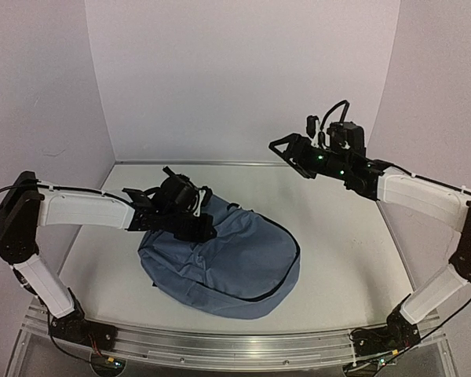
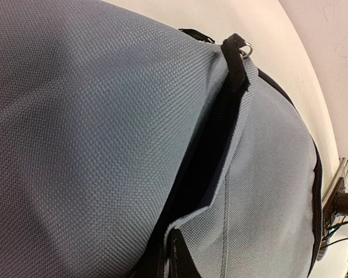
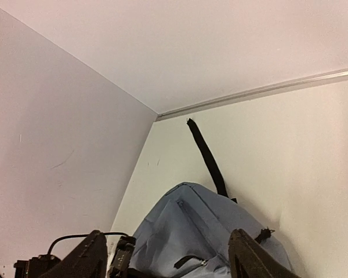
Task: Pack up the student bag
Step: Move the student bag to the center of the board.
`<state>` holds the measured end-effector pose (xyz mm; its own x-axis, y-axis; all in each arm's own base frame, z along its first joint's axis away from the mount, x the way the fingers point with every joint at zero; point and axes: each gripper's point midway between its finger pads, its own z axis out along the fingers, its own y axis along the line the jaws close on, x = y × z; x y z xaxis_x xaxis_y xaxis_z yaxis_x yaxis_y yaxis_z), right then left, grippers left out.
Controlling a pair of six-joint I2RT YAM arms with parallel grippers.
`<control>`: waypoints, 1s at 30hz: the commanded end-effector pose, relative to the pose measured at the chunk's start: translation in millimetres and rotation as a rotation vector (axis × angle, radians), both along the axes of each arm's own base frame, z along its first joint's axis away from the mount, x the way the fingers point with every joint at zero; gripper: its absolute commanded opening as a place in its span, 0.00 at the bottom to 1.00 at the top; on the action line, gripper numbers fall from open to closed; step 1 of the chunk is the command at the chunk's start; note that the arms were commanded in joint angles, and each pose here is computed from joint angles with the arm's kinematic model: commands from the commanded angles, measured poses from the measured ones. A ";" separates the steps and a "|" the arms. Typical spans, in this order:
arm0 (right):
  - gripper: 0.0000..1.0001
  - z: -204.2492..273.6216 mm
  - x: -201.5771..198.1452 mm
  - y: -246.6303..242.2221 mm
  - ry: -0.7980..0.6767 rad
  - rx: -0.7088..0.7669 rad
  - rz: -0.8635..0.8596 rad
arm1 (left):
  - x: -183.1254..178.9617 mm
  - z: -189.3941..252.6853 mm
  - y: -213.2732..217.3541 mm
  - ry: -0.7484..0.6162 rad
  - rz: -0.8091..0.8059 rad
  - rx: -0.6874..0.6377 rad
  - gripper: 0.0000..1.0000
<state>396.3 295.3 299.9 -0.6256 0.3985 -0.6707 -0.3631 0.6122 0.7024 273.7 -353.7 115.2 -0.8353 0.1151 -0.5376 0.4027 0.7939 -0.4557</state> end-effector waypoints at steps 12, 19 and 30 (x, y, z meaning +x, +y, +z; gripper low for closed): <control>0.89 -19.2 -14.0 -73.2 -0.029 -0.163 -0.222 | 137.5 48.5 -33.6 -0.178 0.119 -0.144 0.03; 0.98 -27.9 -15.4 -100.8 -0.049 -0.262 -0.310 | 124.9 63.0 -22.7 -0.209 0.059 -0.131 0.84; 0.98 -45.1 -1.1 -163.6 -0.044 -0.477 -0.442 | 98.2 104.0 91.2 -0.193 0.162 -0.071 1.00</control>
<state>390.6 164.1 250.9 -0.4782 0.3067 -0.8230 -0.0844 0.9167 0.3906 370.8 -321.2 196.8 -0.7262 0.0047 -0.6875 0.4248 0.7893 -0.4433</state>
